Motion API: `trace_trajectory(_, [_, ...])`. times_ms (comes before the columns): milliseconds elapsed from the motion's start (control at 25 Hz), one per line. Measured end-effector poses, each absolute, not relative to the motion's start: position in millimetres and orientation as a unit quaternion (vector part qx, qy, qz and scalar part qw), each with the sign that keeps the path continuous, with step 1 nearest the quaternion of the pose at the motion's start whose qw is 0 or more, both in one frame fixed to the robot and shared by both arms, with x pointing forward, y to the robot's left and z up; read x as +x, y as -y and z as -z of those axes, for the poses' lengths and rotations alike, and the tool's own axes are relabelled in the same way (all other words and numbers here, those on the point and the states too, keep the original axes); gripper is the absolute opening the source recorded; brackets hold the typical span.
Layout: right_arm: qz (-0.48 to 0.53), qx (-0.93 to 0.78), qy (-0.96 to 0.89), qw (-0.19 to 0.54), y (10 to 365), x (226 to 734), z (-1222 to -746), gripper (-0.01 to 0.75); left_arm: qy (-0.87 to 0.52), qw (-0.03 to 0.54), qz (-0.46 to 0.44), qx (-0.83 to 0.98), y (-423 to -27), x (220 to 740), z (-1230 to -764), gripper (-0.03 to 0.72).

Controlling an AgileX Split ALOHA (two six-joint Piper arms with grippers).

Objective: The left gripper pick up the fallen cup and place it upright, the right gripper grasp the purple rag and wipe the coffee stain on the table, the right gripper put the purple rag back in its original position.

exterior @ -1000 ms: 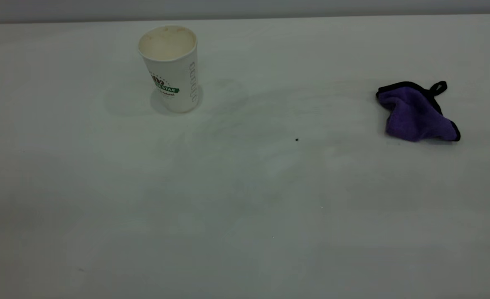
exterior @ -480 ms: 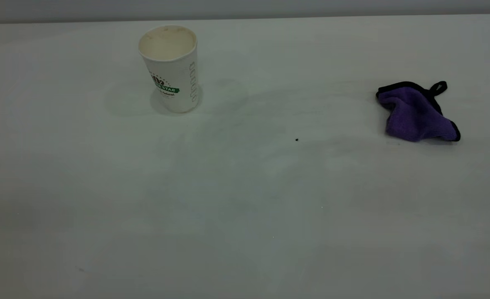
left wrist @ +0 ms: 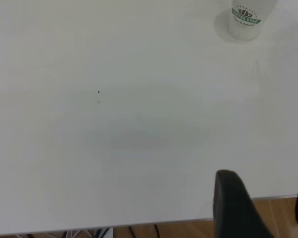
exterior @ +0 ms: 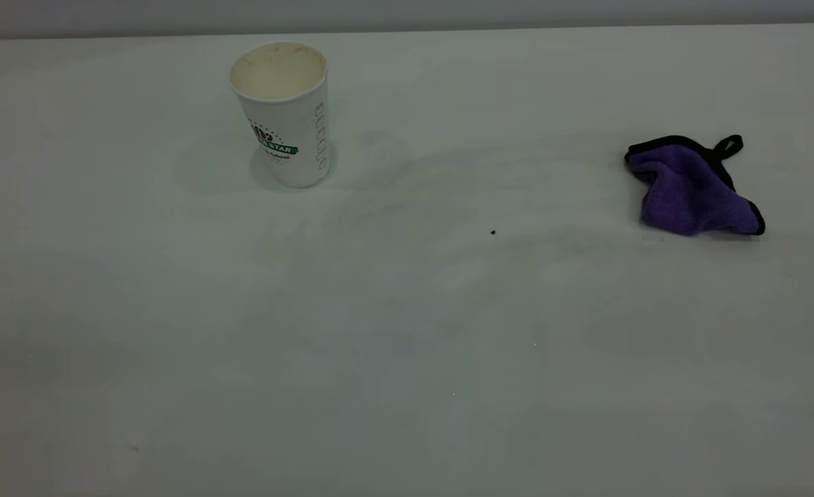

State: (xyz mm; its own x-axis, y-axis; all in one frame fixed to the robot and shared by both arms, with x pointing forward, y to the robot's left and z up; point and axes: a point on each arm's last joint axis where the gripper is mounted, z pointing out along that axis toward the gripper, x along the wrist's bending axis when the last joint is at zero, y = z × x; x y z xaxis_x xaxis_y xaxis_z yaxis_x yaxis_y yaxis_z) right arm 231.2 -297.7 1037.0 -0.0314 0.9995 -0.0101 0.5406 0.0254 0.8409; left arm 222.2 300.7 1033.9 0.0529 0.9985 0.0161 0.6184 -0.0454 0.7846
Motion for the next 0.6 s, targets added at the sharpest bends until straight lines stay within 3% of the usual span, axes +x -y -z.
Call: trace_trajectory(600, [-0.341,0.609,-0.632,0.336,297.6,231.2,-1037.0,0.438,-0.617,0.311,-0.305,0.655,-300.7,222.2,-1033.9,0.372])
